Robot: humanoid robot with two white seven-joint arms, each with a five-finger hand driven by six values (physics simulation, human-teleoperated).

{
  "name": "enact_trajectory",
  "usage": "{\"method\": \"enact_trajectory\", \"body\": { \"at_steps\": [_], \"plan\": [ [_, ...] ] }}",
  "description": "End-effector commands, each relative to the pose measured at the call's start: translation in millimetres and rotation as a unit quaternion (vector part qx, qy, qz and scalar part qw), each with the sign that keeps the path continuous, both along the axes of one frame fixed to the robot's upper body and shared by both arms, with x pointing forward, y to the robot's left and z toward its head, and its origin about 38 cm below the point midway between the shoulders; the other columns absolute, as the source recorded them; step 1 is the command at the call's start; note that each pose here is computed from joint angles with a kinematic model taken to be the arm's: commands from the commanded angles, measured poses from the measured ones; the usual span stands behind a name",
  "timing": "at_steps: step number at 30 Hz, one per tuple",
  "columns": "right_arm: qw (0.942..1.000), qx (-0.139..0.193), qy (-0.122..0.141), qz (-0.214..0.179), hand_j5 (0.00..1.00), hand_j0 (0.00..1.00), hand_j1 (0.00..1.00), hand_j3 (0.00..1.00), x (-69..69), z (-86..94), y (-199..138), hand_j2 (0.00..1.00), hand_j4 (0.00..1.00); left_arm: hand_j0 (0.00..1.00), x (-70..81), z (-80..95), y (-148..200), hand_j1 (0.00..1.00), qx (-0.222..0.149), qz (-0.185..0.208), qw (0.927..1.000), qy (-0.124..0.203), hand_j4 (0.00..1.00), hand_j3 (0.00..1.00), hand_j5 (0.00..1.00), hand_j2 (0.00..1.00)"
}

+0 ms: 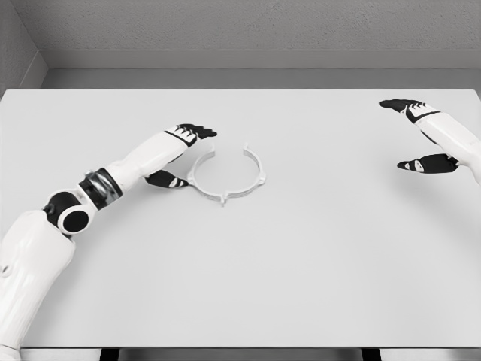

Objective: Assemble PVC drainage pipe clamps

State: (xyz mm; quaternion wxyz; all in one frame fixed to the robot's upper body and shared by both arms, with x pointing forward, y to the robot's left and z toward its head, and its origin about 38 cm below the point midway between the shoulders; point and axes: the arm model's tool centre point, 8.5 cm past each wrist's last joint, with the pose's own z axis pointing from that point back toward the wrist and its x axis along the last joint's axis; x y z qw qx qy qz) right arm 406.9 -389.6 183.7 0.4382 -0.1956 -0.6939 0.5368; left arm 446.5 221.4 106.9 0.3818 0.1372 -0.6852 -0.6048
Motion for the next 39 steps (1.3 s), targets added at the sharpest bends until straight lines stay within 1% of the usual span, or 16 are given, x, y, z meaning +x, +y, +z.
{"method": "enact_trajectory", "body": {
  "at_steps": [1,5,10,12,27,39],
  "plan": [
    [1.0,0.004,0.0,-0.001,1.0,1.0,1.0,1.0,0.0,0.8,0,1.0,1.0,1.0,-0.4,1.1,-2,1.0,-0.003,-0.002,1.0,0.0,1.0,1.0,1.0,1.0],
    [1.0,0.005,0.0,-0.001,1.0,1.0,1.0,1.0,0.1,0.5,0,1.0,1.0,1.0,-2.3,2.9,-6,1.0,0.002,-0.009,0.9999,-0.006,1.0,1.0,1.0,1.0],
    [1.0,0.007,0.0,0.0,1.0,1.0,1.0,1.0,0.3,-0.3,1,1.0,1.0,1.0,-4.2,0.3,-7,1.0,0.007,-0.01,0.9999,-0.006,1.0,1.0,1.0,1.0],
    [1.0,0.007,0.0,0.0,1.0,1.0,1.0,1.0,0.3,-0.3,1,1.0,1.0,1.0,-4.6,1.6,-12,1.0,0.004,-0.014,0.9999,-0.009,1.0,1.0,1.0,1.0],
    [1.0,0.007,0.0,0.0,1.0,1.0,1.0,1.0,0.3,-0.3,1,1.0,1.0,1.0,-5.5,2.2,-13,1.0,0.004,-0.015,0.9998,-0.01,1.0,1.0,1.0,1.0],
    [1.0,0.01,0.0,0.001,1.0,1.0,1.0,1.0,0.5,-1.0,3,1.0,1.0,1.0,-5.5,1.9,-20,1.0,0.001,-0.019,0.9998,-0.011,1.0,1.0,1.0,1.0]
  ]
}}
